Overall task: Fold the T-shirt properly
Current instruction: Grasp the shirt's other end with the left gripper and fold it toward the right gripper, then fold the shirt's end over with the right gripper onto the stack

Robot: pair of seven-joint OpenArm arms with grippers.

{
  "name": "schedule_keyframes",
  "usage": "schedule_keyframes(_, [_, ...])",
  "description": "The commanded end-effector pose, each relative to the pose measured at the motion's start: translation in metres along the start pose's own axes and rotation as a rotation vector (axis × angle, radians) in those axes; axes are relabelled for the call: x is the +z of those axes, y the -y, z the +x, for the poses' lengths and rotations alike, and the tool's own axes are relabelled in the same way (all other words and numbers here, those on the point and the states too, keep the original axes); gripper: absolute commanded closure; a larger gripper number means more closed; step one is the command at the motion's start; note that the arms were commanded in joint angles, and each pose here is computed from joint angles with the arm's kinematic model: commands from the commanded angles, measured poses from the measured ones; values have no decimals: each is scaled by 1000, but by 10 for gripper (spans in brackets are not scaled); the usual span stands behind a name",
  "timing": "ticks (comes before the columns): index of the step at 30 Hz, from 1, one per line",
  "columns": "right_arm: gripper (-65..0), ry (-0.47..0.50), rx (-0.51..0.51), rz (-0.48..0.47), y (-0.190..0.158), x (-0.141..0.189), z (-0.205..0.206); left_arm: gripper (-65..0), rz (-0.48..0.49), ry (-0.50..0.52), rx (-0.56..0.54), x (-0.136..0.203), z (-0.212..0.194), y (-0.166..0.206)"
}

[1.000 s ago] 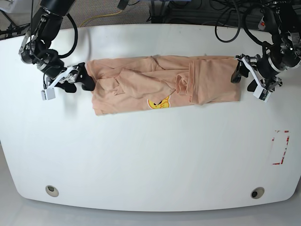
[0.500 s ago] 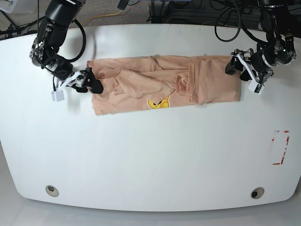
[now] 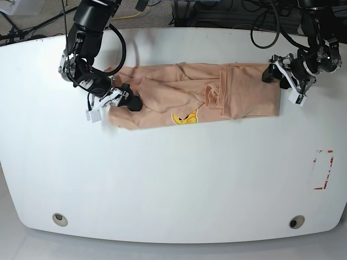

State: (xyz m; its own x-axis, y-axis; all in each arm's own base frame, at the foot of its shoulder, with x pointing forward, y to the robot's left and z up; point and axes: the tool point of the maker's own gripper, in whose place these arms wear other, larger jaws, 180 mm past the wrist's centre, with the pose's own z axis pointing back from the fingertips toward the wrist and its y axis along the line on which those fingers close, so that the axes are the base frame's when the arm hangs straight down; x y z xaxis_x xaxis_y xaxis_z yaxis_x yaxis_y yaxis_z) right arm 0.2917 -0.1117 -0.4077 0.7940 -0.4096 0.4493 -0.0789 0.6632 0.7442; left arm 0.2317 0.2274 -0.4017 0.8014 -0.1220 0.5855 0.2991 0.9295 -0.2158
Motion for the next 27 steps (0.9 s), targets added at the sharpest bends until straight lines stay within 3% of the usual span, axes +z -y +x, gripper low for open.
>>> schedule_keyframes(1, [-97, 42, 36, 13, -9, 3, 18, -371, 5, 28, -7, 3, 10, -4])
schedule_keyframes(3, [0, 58, 63, 9, -13, 8, 24, -371, 5, 38, -8, 2, 14, -5])
schedule_keyframes(13, [0, 97, 225, -6, -53, 33, 32, -350, -28, 58, 44, -11, 15, 5])
schedule_keyframes(18, [0, 61, 349, 78, -100, 25, 19, -262, -44, 66, 61, -15, 14, 13])
schedule_keyframes(22, [0, 29, 404, 191, -146, 9, 1, -262, -56, 59, 55, -18, 13, 18])
schedule_keyframes(27, [0, 11, 395, 302, -187, -8, -16, -262, -80, 41, 35, -22, 11, 26])
